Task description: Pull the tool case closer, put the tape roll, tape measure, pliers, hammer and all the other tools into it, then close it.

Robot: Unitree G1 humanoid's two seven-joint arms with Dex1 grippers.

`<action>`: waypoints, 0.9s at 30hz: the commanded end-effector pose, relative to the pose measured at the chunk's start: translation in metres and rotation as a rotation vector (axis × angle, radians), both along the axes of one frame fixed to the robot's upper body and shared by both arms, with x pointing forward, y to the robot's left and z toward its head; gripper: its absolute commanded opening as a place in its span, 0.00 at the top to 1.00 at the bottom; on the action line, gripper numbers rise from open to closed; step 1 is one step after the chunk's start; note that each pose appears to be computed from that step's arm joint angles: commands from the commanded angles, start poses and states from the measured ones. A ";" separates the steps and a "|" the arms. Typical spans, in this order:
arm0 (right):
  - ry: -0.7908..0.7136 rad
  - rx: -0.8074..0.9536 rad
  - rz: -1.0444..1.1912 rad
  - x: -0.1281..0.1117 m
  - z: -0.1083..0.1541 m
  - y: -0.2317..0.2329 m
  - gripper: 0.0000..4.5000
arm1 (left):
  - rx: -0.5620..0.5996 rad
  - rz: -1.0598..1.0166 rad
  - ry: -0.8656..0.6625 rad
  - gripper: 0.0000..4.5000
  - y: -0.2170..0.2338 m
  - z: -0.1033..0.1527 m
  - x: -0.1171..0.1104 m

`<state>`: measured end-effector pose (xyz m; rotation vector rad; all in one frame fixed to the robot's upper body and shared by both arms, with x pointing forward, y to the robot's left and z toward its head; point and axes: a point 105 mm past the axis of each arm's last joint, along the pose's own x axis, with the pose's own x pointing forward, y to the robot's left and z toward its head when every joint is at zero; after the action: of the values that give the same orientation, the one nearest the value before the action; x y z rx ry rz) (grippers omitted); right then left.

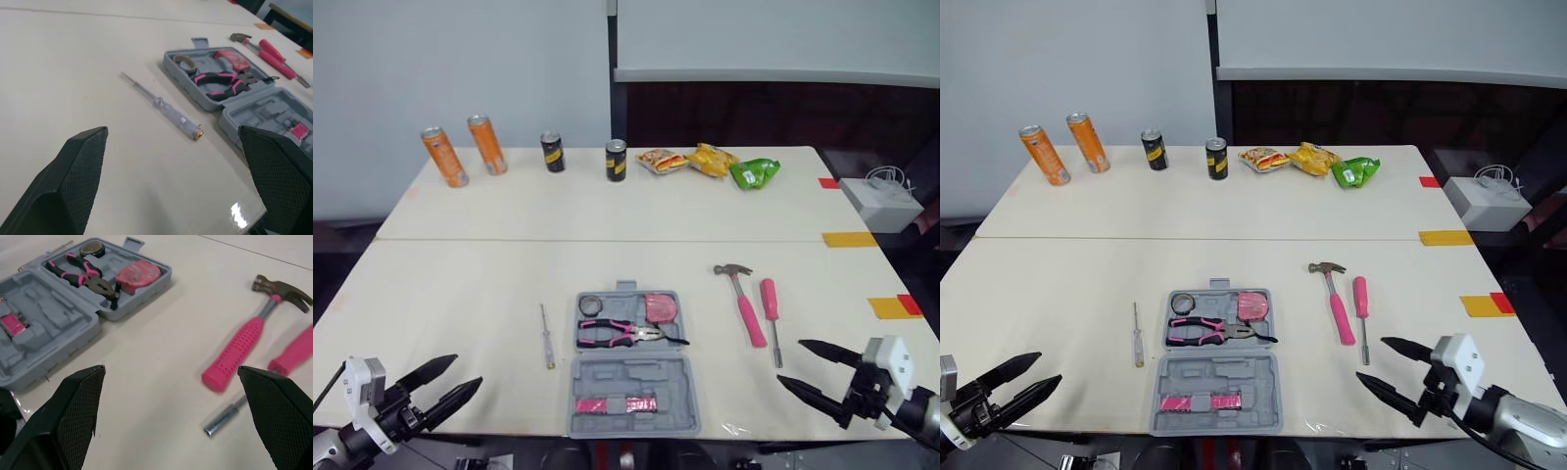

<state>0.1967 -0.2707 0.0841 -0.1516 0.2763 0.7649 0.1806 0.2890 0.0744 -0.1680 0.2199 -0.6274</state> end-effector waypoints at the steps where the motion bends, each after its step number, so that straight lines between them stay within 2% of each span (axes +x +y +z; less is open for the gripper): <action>1: -0.054 -0.019 0.009 0.003 0.012 0.001 0.00 | 0.023 -0.049 -0.034 0.00 -0.008 0.012 0.009; 7: -0.072 -0.076 0.088 0.023 0.016 0.030 0.00 | 0.104 -0.237 -0.054 0.00 -0.032 0.024 0.036; 11: -0.070 -0.106 0.185 0.044 0.017 0.057 0.00 | 0.177 -0.360 -0.026 0.25 -0.046 0.021 0.055; 12: -0.061 -0.111 0.214 0.048 0.017 0.063 0.12 | 0.196 -0.388 -0.024 0.33 -0.050 0.021 0.059; 13: -0.056 -0.128 0.234 0.052 0.016 0.067 0.17 | 0.207 -0.418 -0.012 0.39 -0.054 0.020 0.062; 17: -0.034 -0.216 0.310 0.068 0.012 0.082 0.49 | 0.266 -0.554 0.034 0.71 -0.067 0.011 0.068; 18: -0.024 -0.231 0.327 0.071 0.010 0.085 0.53 | 0.277 -0.570 0.038 0.76 -0.070 0.010 0.071; 21: 0.022 -0.284 0.386 0.075 0.002 0.094 0.77 | 0.309 -0.609 0.056 0.99 -0.075 0.008 0.081; 24: 0.053 -0.335 0.435 0.078 -0.005 0.102 1.00 | 0.343 -0.643 0.084 1.00 -0.079 0.002 0.088; 27: 0.067 -0.402 0.491 0.081 -0.012 0.111 1.00 | 0.385 -0.682 0.101 1.00 -0.088 -0.006 0.093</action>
<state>0.2764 -0.1642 0.0699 -0.5455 0.4646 1.1738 0.2726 0.2043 0.0704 0.2296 0.4881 -1.2157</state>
